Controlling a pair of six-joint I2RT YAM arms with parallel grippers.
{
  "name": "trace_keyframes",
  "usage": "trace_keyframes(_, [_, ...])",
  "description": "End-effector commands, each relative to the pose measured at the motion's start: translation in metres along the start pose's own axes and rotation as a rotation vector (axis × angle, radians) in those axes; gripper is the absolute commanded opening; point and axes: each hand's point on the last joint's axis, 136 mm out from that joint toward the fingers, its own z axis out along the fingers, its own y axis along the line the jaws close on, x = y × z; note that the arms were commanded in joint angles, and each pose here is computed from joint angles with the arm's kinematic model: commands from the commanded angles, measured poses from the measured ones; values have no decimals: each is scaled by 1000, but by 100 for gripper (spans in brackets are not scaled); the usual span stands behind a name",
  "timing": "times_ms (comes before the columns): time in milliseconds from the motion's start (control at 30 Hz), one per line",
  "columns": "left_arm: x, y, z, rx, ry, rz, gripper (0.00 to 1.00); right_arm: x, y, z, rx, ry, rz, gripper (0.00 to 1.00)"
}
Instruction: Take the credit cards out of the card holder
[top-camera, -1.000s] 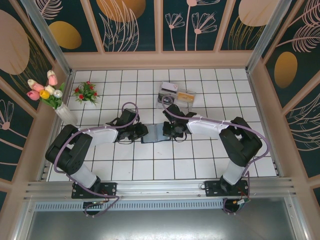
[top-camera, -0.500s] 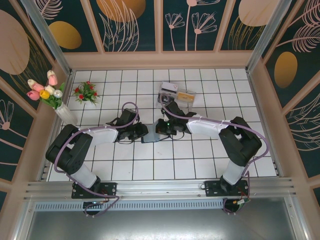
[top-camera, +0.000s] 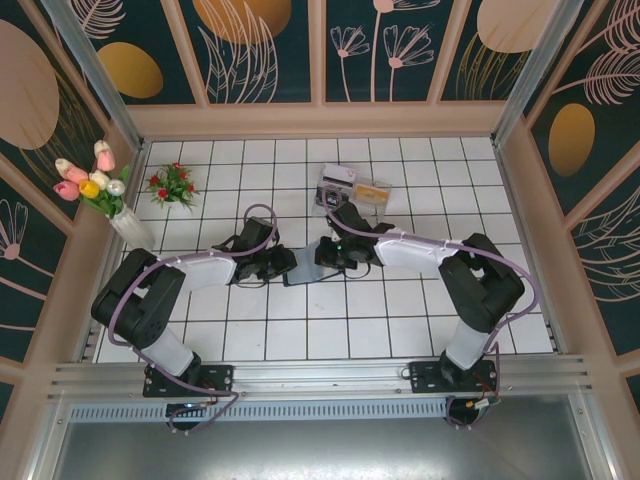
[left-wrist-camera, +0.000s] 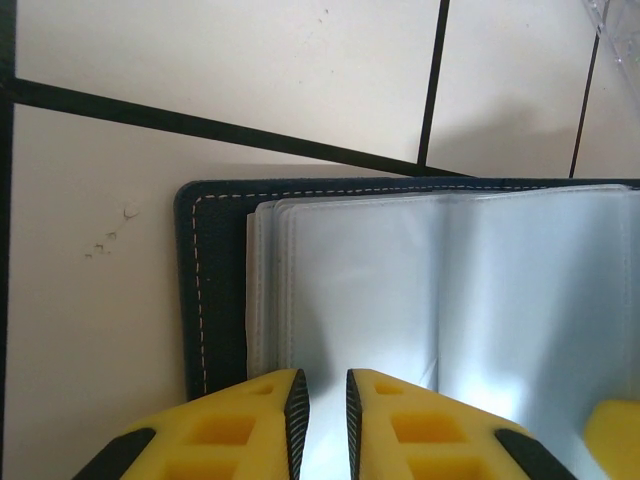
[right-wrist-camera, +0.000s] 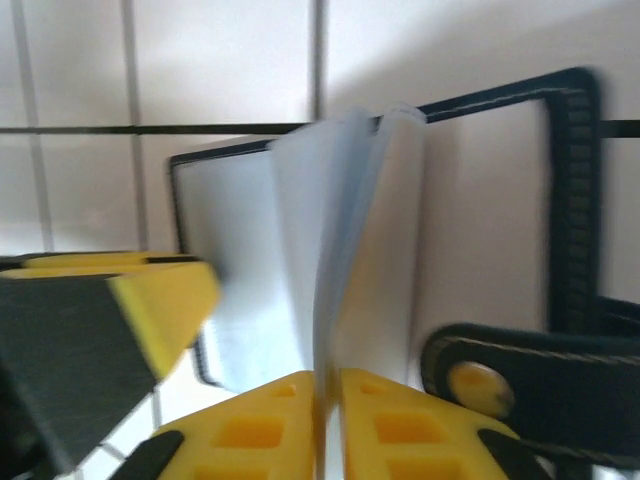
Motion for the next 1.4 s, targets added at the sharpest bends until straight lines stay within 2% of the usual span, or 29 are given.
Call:
trace_keyframes(0, [12,21,1,-86,36,8,23,-10,-20,-26,136,-76,19,21])
trace_keyframes(233, [-2,-18,-16,11,19,50,30,-25,5,-60,58,-169,-20,29])
trace_keyframes(367, [-11,-22,-29,-5,-31,51,33,-33,20,-72,21,-209,-63,31])
trace_keyframes(500, [-14,-4,-34,-72,-85,-1,28,-23,37,-47,-70,-115,-78,30])
trace_keyframes(633, [-7,-4,-30,-29,-67,-29,26,-17,53,-22,-137,-34,-71,27])
trace_keyframes(833, [-1,-5,-23,-1,-39,-52,23,-26,55,-2,-81,-17,-74,25])
trace_keyframes(967, [2,-4,-14,-5,-5,-57,23,-23,41,21,-2,49,-92,23])
trace_keyframes(1067, [3,-7,-11,15,8,-59,23,-20,41,28,-3,69,-88,23])
trace_keyframes(1367, [4,-7,-5,12,26,-60,27,-12,19,44,86,112,-92,28])
